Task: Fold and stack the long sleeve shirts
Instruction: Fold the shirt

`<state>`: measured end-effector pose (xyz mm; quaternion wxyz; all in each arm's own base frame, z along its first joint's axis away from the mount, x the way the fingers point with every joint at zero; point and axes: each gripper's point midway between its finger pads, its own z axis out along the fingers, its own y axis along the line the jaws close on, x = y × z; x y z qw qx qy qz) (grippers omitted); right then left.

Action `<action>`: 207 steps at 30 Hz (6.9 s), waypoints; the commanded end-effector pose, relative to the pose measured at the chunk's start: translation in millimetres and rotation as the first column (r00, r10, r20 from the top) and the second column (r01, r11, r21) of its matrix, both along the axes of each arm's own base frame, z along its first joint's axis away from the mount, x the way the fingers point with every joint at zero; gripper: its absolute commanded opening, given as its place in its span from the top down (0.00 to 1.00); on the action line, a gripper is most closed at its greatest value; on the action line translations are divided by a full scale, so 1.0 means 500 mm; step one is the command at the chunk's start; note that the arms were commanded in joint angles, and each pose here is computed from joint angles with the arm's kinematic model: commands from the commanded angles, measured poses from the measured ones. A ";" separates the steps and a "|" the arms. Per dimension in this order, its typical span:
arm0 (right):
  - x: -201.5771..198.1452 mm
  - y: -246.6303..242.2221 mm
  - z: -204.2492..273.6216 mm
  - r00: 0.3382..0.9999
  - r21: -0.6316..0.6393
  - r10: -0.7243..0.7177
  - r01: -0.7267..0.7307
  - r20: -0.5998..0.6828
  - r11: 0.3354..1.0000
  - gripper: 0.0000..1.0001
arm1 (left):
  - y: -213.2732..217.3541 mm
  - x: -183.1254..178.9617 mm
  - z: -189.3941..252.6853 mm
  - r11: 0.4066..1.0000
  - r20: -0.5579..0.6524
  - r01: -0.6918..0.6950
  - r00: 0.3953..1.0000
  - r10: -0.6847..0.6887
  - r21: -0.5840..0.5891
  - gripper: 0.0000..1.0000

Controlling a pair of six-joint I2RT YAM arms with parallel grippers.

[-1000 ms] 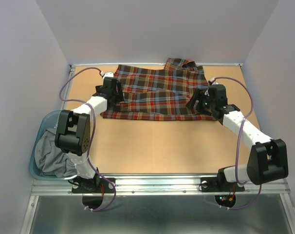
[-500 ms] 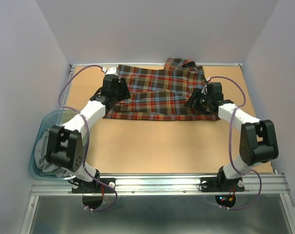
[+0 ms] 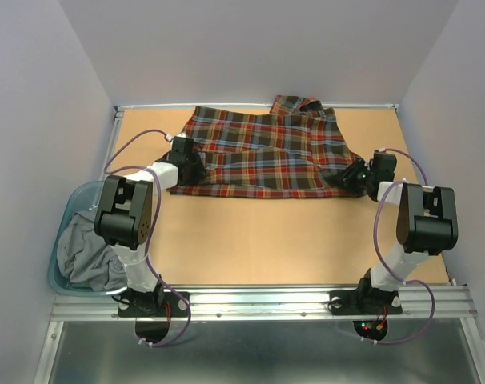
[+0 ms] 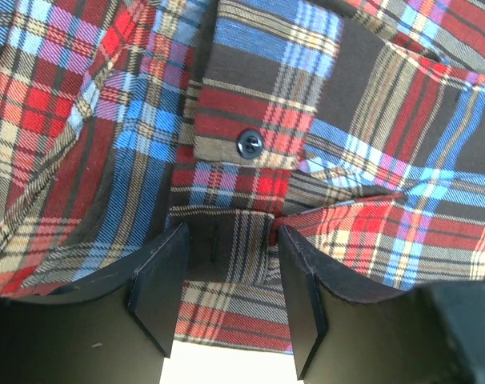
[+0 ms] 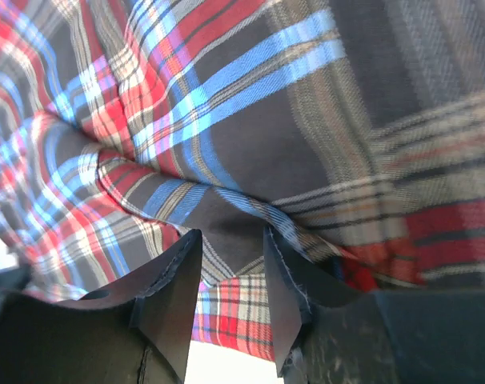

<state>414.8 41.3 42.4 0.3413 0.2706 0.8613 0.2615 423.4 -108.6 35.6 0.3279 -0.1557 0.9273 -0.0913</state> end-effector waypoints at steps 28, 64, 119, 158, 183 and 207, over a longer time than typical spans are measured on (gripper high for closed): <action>-0.054 0.593 0.235 0.714 0.190 0.518 -0.656 0.471 0.731 0.45 | -0.005 -0.056 0.058 0.993 0.098 -0.026 0.994 0.037 -0.117 0.56; -0.096 0.201 -0.053 0.966 0.278 0.228 -0.255 0.125 0.926 0.74 | 0.077 -0.099 -0.057 0.978 -0.119 -0.166 0.981 0.151 -0.128 0.65; -0.090 0.025 -0.076 0.952 -0.464 0.124 -0.247 -0.280 0.850 0.40 | 0.001 -0.067 -0.041 0.976 -0.170 0.053 0.985 -0.017 0.210 0.25; -0.090 0.304 0.115 0.919 0.336 0.283 -0.367 0.274 0.868 0.89 | -0.381 -0.102 0.022 0.862 0.008 0.479 0.875 -0.485 -0.163 0.54; -0.194 -0.024 0.030 0.990 0.214 -0.073 0.045 0.123 0.976 0.89 | -0.290 -0.145 -0.048 0.903 -0.133 0.332 0.916 -0.377 -0.273 0.57; -0.006 0.276 0.039 0.903 0.273 0.246 -0.351 0.352 0.896 0.93 | -0.291 -0.135 -0.040 0.909 -0.125 0.333 0.920 -0.372 -0.252 0.57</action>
